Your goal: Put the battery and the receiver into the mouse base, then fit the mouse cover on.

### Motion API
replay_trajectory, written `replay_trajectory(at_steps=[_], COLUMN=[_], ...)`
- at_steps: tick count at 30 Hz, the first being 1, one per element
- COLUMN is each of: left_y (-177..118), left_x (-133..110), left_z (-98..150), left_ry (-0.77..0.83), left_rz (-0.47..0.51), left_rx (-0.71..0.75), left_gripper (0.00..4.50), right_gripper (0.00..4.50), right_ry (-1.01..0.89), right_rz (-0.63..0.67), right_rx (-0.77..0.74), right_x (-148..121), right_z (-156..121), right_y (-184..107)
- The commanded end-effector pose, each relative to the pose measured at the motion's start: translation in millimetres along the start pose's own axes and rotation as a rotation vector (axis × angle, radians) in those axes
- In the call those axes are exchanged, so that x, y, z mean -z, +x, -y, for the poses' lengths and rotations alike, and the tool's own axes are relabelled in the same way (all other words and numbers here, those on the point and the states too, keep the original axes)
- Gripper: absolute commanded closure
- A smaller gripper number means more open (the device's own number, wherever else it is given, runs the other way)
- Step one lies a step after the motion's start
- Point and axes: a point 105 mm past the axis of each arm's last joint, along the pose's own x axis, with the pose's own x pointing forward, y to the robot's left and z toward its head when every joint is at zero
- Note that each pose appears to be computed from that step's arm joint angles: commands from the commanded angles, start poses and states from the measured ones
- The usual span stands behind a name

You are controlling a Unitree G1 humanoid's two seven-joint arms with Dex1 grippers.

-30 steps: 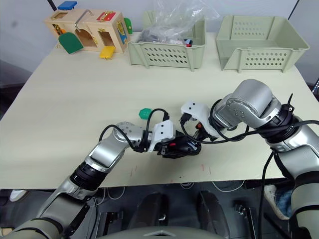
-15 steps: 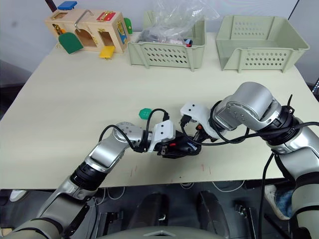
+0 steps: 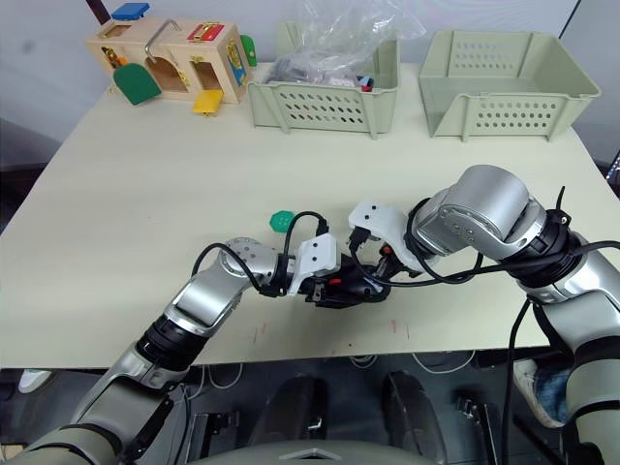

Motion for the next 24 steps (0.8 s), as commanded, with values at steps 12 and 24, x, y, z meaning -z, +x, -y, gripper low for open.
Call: replay_trajectory(at_steps=[12, 24], left_y=[2, 2], left_x=[-10, -11], left_z=[4, 5], left_ry=[0.047, 0.045], left_rz=[0.026, 0.026], left_rx=[0.002, -0.001], left_gripper=[1.63, 1.63], right_gripper=[4.5, 4.5], right_ry=[0.014, -0.015], right_rz=[-0.014, -0.076], right_rx=[-0.101, -0.13], right_x=[-10, -7], right_z=[-10, -16], right_y=[2, 5])
